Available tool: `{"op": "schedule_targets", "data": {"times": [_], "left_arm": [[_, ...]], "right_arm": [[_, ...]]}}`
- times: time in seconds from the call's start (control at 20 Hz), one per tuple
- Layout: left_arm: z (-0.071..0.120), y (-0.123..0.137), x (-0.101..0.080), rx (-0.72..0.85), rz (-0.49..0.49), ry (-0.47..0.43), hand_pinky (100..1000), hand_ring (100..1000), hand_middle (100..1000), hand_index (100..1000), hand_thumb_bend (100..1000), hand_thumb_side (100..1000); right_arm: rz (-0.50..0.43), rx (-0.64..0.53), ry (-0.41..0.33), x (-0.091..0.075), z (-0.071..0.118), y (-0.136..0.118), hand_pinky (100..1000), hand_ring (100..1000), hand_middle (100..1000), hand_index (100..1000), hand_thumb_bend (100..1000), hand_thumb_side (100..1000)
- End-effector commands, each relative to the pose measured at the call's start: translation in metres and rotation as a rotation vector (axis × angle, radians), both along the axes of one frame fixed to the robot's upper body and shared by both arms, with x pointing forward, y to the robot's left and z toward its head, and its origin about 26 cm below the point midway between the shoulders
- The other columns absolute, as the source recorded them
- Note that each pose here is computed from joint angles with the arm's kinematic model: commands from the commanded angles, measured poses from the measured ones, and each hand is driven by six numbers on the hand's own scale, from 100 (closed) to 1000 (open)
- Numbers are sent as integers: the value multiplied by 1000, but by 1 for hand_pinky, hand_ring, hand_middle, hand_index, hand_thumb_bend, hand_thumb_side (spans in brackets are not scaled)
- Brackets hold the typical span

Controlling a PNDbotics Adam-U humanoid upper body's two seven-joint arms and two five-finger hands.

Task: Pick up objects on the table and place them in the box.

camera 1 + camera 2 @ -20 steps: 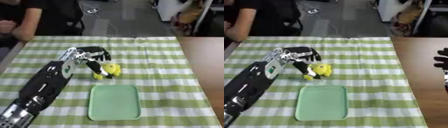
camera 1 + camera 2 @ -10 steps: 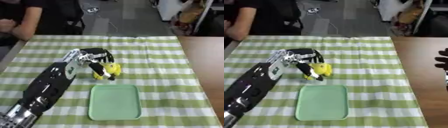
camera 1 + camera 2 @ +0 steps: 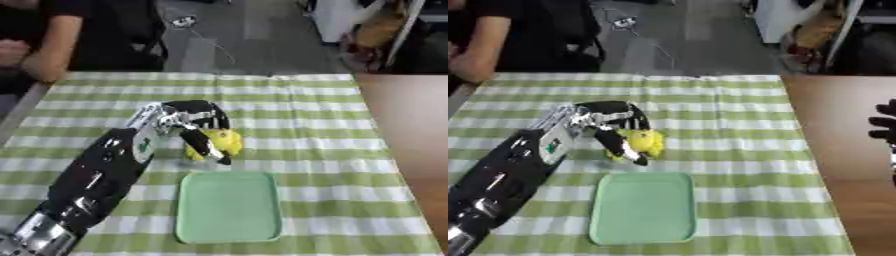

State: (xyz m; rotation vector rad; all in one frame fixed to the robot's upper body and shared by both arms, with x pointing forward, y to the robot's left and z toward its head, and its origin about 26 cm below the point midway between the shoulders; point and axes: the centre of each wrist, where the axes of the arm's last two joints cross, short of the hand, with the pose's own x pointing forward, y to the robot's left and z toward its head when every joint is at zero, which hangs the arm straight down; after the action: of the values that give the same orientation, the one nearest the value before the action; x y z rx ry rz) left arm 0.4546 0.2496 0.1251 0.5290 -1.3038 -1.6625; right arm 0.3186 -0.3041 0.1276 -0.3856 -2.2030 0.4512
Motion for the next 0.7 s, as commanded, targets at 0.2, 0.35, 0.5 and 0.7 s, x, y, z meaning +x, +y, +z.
{"op": "schedule_targets", "data": {"times": [0.2,0.35,0.5,0.7], "left_arm": [[4,0,2,20,-7,-26,653,664,721,811,703,531],[-1,2,2,27,2,-24,641,618,703,802,656,511],[-6,4,1,36,12,-22,626,605,696,800,631,497],[-10,9,1,54,25,-12,522,531,645,788,518,441]], "right_arm": [[19,-5,-37,3,11,3,690,750,781,896,100,782],[21,-4,-39,3,12,4,690,750,781,896,100,782],[21,-3,-40,3,12,4,690,751,781,896,100,782],[21,-3,-41,3,12,4,690,751,781,897,100,782]]}}
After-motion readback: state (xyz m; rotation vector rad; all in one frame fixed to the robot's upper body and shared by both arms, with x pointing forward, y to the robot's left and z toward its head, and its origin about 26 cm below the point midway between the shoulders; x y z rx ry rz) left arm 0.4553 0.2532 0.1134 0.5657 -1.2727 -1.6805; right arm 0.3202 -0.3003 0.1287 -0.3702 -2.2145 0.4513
